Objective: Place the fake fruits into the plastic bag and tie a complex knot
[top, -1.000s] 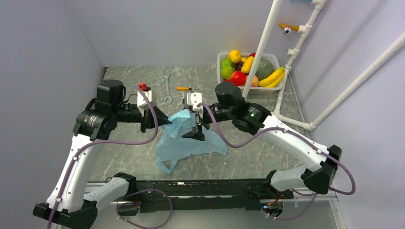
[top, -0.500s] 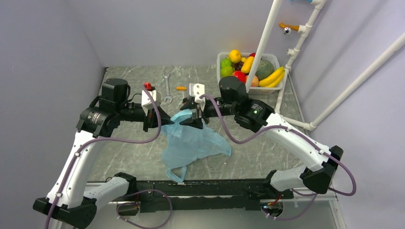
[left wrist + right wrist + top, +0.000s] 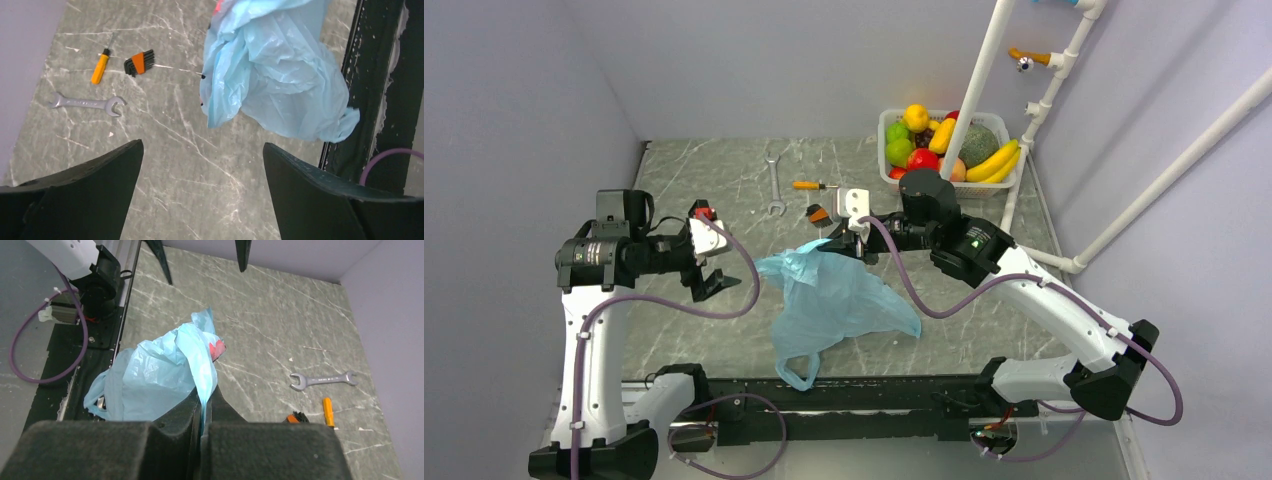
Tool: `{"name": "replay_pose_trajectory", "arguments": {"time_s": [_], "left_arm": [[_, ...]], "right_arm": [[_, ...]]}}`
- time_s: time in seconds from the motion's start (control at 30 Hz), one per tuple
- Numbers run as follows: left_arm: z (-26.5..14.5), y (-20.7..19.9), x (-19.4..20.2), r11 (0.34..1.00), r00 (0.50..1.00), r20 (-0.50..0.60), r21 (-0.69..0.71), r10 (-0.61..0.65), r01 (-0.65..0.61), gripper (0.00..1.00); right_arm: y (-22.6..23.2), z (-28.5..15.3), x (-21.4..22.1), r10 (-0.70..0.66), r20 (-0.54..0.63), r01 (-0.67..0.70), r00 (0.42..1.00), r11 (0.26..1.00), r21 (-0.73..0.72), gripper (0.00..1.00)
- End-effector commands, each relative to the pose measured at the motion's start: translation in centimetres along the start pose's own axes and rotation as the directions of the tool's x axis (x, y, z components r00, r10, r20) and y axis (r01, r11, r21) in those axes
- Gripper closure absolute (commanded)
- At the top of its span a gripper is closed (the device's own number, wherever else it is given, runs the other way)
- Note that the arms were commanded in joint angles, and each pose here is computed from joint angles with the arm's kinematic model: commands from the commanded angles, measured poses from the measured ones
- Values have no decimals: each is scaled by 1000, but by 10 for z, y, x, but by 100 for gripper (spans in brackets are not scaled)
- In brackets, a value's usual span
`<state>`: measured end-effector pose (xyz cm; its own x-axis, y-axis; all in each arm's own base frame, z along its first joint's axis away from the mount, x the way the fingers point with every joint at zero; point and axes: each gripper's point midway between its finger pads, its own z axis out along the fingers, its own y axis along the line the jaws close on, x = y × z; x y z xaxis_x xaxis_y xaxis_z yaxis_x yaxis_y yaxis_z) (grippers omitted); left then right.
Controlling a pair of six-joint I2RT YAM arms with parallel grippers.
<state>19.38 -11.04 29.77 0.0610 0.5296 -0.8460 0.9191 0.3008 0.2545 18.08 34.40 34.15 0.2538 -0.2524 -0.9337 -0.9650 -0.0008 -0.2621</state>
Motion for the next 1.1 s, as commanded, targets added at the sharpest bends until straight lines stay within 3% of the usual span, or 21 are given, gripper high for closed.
{"name": "replay_pose_trajectory", "arguments": {"time_s": [0.0, 0.37, 0.43, 0.5, 0.57, 0.6, 0.73, 0.87, 1.07], "left_arm": [[0, -15, 3, 987, 988, 20, 48, 152, -152, 1], [58, -18, 12, 977, 984, 29, 121, 176, -178, 3], [66, -12, 16, 986, 991, 0, 95, 135, -135, 18], [63, -7, 18, 992, 994, -32, 78, 103, -101, 50], [52, -2, 17, 995, 995, -44, 48, 87, -85, 94], [44, 4, 16, 997, 997, -35, 10, 73, -73, 100], [7, 29, 10, 988, 998, 22, -145, 65, -61, 100], [-13, 40, 12, 984, 998, 59, -179, -6, 17, 100], [-19, 66, 23, 972, 994, 79, -216, -78, 93, 100]], "right_arm": [[0, -5, -19, -65, 68, 65, 996, 998, 1, 100], [-3, -8, -33, -84, 110, 83, 990, 996, 12, 100], [-4, -9, -32, -84, 105, 82, 991, 996, 22, 100], [-7, -14, -26, -79, 81, 76, 994, 996, 45, 100], [-15, -24, -11, -60, 36, 56, 998, 995, 85, 100], [-22, -34, -2, -38, 14, 36, 999, 992, 122, 100], [-44, -70, 49, 81, -91, -57, 993, 970, 235, 100], [-50, -99, 90, 177, -156, -124, 972, 945, 303, 100], [-67, -124, 88, 250, -111, -195, 962, 911, 364, 100]]}}
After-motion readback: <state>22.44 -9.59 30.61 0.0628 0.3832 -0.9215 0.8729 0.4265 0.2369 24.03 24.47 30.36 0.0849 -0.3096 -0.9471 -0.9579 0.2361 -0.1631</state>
